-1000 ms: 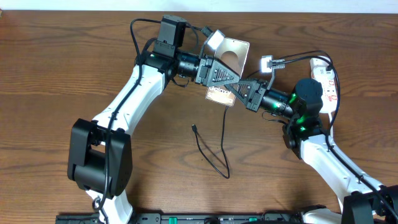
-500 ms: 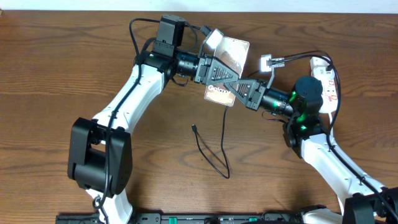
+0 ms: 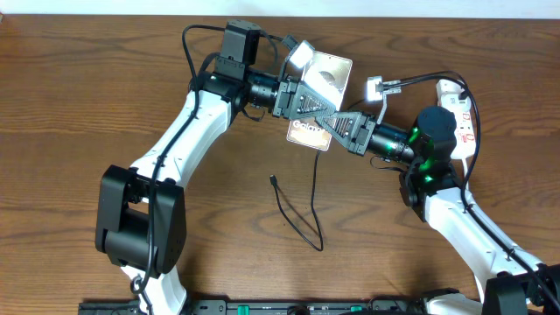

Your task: Plug charger to phone and switch on socket

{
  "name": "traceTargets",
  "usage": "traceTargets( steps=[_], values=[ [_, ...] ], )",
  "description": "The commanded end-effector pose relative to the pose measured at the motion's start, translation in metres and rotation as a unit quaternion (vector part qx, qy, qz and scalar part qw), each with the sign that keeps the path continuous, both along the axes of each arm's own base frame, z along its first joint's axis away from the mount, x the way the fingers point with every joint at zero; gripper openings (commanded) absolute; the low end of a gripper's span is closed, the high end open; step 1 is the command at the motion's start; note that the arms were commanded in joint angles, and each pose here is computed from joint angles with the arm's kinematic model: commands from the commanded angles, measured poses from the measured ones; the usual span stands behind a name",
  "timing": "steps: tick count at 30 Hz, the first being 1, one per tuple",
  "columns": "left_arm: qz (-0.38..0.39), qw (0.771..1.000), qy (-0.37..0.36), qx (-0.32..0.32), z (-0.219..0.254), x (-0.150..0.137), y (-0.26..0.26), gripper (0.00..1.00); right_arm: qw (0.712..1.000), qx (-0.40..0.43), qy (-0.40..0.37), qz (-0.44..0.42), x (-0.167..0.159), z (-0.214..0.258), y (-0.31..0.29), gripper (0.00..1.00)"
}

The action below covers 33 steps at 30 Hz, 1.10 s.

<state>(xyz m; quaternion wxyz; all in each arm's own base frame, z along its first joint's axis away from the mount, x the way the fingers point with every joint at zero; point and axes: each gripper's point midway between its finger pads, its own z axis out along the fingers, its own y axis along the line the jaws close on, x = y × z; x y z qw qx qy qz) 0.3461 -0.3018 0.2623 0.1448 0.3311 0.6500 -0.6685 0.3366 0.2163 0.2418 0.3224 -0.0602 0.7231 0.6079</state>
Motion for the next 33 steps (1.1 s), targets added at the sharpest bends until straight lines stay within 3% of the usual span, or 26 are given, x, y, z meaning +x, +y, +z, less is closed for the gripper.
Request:
traceTargets(
  steps=[1, 5, 12, 14, 17, 24, 26, 29, 31, 33],
  values=[
    [-0.013, 1.000, -0.013, -0.020, 0.020, -0.004, 0.005, 0.08, 1.000, -0.007, 0.005, 0.006, -0.001, -0.008, -0.003, 0.01],
    [-0.013, 1.000, -0.018, -0.022, 0.021, -0.004, 0.005, 0.08, 1.000, -0.004, 0.006, 0.026, -0.008, -0.007, 0.000, 0.02],
    [-0.013, 0.999, -0.020, -0.023, 0.021, -0.004, 0.005, 0.07, 0.999, -0.002, 0.005, 0.046, -0.014, -0.006, 0.002, 0.25],
    [-0.013, 0.999, -0.020, -0.023, 0.021, -0.004, 0.005, 0.08, 0.999, -0.002, 0.005, 0.046, -0.014, -0.006, 0.002, 0.22],
    [-0.013, 0.999, -0.020, -0.022, 0.021, -0.004, 0.005, 0.07, 0.999, -0.002, -0.002, 0.038, -0.011, -0.004, 0.001, 0.04],
    [-0.012, 0.999, -0.020, -0.022, 0.021, -0.003, 0.005, 0.07, 0.999, 0.001, -0.008, 0.046, -0.014, -0.002, 0.002, 0.05],
    [0.000, 1.000, -0.021, -0.013, 0.017, 0.001, 0.004, 0.08, 0.999, 0.001, -0.008, 0.046, -0.014, -0.002, 0.002, 0.13],
    [0.062, 0.997, 0.009, 0.038, 0.001, 0.021, 0.003, 0.07, 0.999, -0.004, -0.021, 0.045, -0.013, -0.002, 0.001, 0.33],
    [0.121, 0.988, 0.031, 0.088, -0.017, 0.038, 0.005, 0.08, 0.999, -0.009, -0.026, 0.042, -0.011, -0.003, -0.001, 0.52],
    [0.181, 0.971, 0.049, 0.148, -0.041, 0.053, 0.013, 0.07, 0.999, -0.017, -0.022, 0.039, -0.010, -0.009, -0.005, 0.60]
  ],
)
